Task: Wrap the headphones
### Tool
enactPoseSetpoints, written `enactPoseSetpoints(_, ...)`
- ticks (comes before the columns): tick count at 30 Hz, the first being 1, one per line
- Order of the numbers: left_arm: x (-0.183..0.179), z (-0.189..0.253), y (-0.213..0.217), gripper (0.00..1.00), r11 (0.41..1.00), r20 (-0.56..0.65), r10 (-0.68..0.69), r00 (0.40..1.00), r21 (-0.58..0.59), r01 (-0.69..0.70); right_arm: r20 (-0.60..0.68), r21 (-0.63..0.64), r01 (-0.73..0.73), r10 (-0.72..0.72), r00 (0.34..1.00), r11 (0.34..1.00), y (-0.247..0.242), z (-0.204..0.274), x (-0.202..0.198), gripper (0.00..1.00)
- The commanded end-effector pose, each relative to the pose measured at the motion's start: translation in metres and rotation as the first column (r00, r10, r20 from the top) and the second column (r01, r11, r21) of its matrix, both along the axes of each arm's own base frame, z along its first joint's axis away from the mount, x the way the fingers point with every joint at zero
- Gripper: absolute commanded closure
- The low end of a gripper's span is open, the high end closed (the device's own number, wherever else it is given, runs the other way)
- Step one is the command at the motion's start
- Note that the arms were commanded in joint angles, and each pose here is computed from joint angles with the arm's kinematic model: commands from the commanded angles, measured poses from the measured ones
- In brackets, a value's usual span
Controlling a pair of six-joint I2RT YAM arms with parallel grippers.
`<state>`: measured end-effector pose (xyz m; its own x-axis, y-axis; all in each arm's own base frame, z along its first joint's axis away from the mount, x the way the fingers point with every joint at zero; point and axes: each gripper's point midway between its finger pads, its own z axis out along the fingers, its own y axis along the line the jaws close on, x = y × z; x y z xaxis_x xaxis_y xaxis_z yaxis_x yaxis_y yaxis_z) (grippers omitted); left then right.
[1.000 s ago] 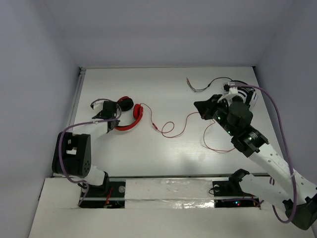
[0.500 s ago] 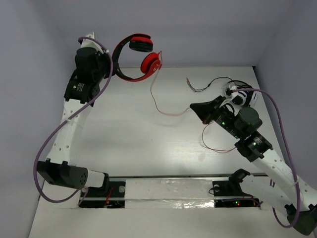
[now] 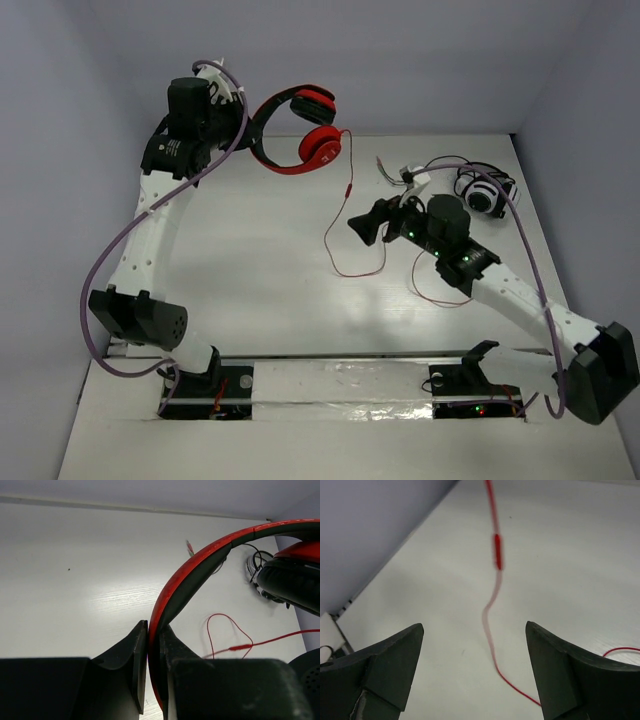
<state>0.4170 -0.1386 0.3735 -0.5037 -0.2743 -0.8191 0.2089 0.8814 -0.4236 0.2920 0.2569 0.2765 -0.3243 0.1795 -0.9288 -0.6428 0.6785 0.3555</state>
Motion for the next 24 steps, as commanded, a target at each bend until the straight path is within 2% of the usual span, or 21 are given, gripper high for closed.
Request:
enactPoseSetpoints(1,-0.018,0.074,-0.012,1.0,0.994,0.186,-0.073,0.98,-0.071,0.088,0.076,0.017,0.04,-0.041,0.996,0.999,0.004,0.004,0.021,0.11)
enactPoseSetpoints(7,-0.038,0.086,-0.023,1.0,0.984,0.222,-0.125,0.967,-0.094,0.148,0.054,0.0,0.049,-0.049,0.997,0.999,0.02,-0.018,0.048,0.1)
enactPoseSetpoints(11,-0.051,0.095,-0.03,1.0,0.98,0.244,-0.148,0.958,-0.097,0.176,0.055,0.006,0.007,-0.007,0.998,1.0,0.036,-0.027,0.058,0.1)
enactPoseSetpoints(17,-0.066,0.104,-0.034,1.0,0.973,0.26,-0.176,0.949,-0.104,0.208,0.066,-0.015,0.036,-0.035,0.997,0.999,0.036,-0.042,0.078,0.1)
enactPoseSetpoints(22,-0.071,0.108,-0.032,1.0,0.973,0.268,-0.173,0.948,-0.106,0.208,-0.023,-0.029,-0.089,0.088,0.996,0.996,0.056,-0.082,0.069,0.13)
enactPoseSetpoints(24,-0.071,0.109,-0.032,1.0,0.973,0.27,-0.171,0.947,-0.104,0.205,-0.056,0.016,-0.179,0.18,0.982,0.984,0.068,-0.087,0.056,0.13)
